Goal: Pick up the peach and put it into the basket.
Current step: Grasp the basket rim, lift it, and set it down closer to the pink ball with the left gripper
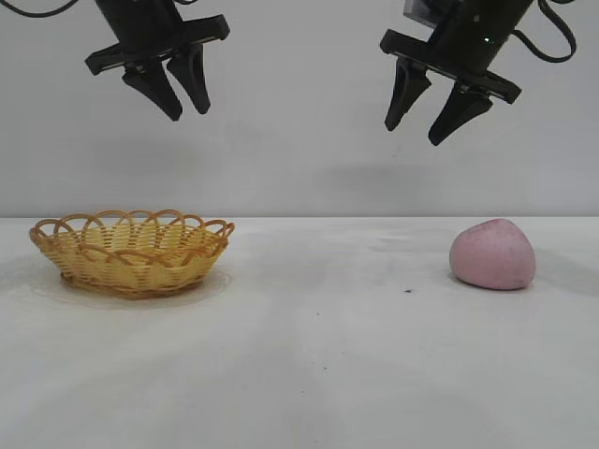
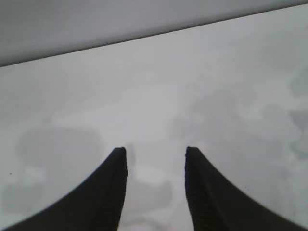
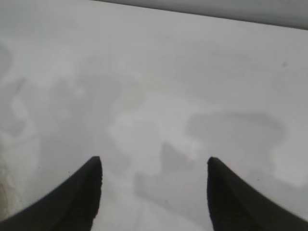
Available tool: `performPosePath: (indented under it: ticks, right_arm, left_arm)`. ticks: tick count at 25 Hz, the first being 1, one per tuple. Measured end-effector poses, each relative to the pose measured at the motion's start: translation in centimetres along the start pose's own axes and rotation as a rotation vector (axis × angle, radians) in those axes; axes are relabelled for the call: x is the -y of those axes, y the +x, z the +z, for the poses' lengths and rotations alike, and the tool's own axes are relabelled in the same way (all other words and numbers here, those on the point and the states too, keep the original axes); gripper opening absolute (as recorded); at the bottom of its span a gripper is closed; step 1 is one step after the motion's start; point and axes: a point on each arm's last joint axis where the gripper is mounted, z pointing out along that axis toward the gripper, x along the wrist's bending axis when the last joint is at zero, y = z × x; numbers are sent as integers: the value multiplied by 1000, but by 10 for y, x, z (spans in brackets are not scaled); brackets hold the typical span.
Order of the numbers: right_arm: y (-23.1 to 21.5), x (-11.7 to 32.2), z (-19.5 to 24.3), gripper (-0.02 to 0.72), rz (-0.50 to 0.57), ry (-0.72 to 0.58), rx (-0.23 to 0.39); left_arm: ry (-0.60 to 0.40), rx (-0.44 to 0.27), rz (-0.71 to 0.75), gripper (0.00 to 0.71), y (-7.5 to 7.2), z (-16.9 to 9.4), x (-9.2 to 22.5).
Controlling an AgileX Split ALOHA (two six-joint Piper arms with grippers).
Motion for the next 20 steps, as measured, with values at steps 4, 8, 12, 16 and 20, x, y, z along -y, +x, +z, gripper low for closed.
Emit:
performPosePath:
  ticks: [4,8,12,16,20]
  right_arm:
    - [0,0,0,403,0,0,0]
    - [0,0,0,403,0,0,0]
    - [0,0,0,403,0,0,0]
    - [0,1,0,403,0,13,-5]
    - [1,4,0,403,-4,48,-13]
  left_arm:
    - [0,0,0,248,0,0,0]
    - [0,0,0,248,0,0,0]
    - [2,-1,-8,248,0,0,0]
    - [31,-16,5,248,1,0,3]
    - [71,-16,-32,248,2,3,9]
